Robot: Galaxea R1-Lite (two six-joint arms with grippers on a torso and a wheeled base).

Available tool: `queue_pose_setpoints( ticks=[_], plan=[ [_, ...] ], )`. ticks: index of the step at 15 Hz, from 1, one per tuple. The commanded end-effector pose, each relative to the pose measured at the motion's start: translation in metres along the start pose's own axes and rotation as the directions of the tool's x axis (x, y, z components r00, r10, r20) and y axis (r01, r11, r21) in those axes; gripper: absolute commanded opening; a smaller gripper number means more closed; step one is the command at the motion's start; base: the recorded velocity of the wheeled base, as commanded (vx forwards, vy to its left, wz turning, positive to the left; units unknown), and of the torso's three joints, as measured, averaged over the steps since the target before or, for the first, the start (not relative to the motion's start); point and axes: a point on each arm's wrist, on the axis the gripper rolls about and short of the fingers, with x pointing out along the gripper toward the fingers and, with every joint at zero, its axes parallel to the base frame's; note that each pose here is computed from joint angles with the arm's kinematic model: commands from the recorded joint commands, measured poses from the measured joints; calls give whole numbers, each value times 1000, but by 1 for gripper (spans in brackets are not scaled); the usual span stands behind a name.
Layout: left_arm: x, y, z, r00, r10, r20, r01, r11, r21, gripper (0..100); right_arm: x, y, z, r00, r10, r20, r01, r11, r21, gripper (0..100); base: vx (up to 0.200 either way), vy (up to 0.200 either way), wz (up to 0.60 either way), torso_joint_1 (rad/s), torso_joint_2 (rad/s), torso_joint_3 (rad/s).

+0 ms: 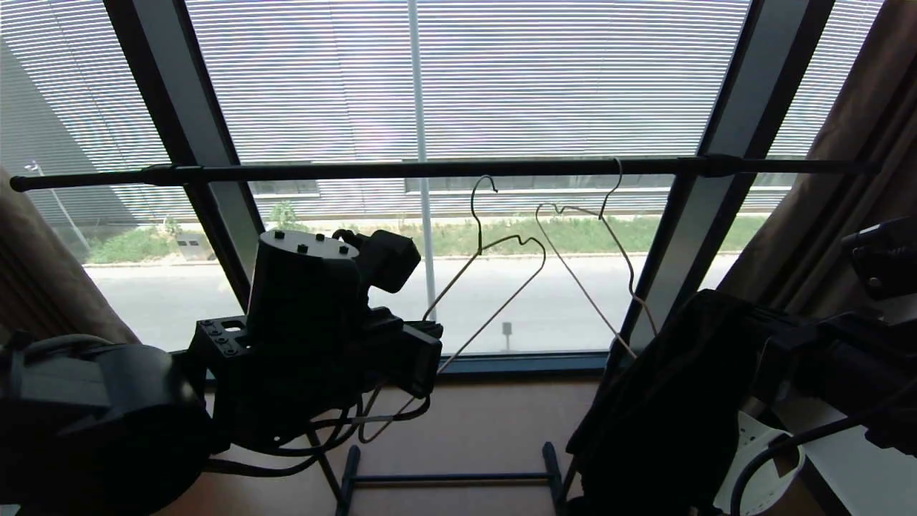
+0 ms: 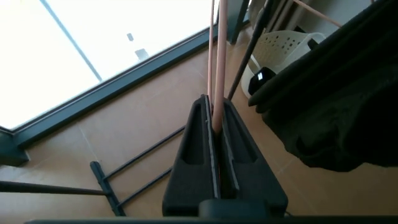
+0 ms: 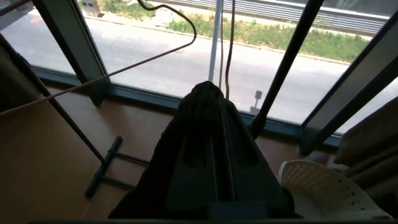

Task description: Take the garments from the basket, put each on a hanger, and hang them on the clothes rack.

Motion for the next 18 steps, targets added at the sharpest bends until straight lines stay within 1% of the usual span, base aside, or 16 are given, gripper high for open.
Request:
queue_pose_setpoints(
  ticks=[1,2,3,4,5,6,8,9,10,11,17,18],
  plan=[
    [-58,5,-33,990,-105,90,104,994,23,0,-10,9,2,1000,-10,22,11,999,-52,0,0,0,0,0,0,0],
    [-69,6,-43,987,-125,98,120,991,58,0,-9,10,7,999,-32,36,36,995,-93,0,0,0,0,0,0,0],
    [-79,7,-54,981,-159,109,149,984,95,0,-7,10,12,997,-60,39,65,985,-157,0,0,0,0,0,0,0],
    [-88,7,-62,972,-203,121,189,975,118,0,-6,10,15,996,-88,33,92,976,-197,0,0,0,0,0,0,0],
    [-95,7,-68,962,-239,133,222,966,130,0,-5,10,18,994,-109,26,112,969,-221,0,0,0,0,0,0,0],
    [-103,9,-78,954,-268,132,251,959,130,0,0,11,20,990,-138,2,134,958,-254,0,0,0,0,0,0,0],
    [-109,14,-90,945,-303,122,289,950,122,0,11,9,22,980,-198,-20,183,935,-303,0,0,0,0,0,0,0],
    [-110,16,-94,934,-338,118,323,937,131,0,18,8,24,972,-233,-23,212,921,-327,0,0,0,0,0,0,0],
    [-112,16,-95,926,-357,122,339,929,146,0,24,7,26,968,-249,-23,226,911,-345,0,0,0,0,0,0,0],
    [-113,16,-96,924,-364,120,346,926,149,0,28,8,27,967,-255,-25,230,907,-352,0,0,0,0,0,0,0],
    [-114,14,-97,920,-374,114,356,922,152,0,44,11,25,963,-265,-47,230,902,-365,0,0,0,0,0,0,0],
    [-112,13,-97,917,-384,109,366,918,153,0,46,13,26,964,-262,-48,227,902,-367,0,0,0,0,0,0,0]
  ],
)
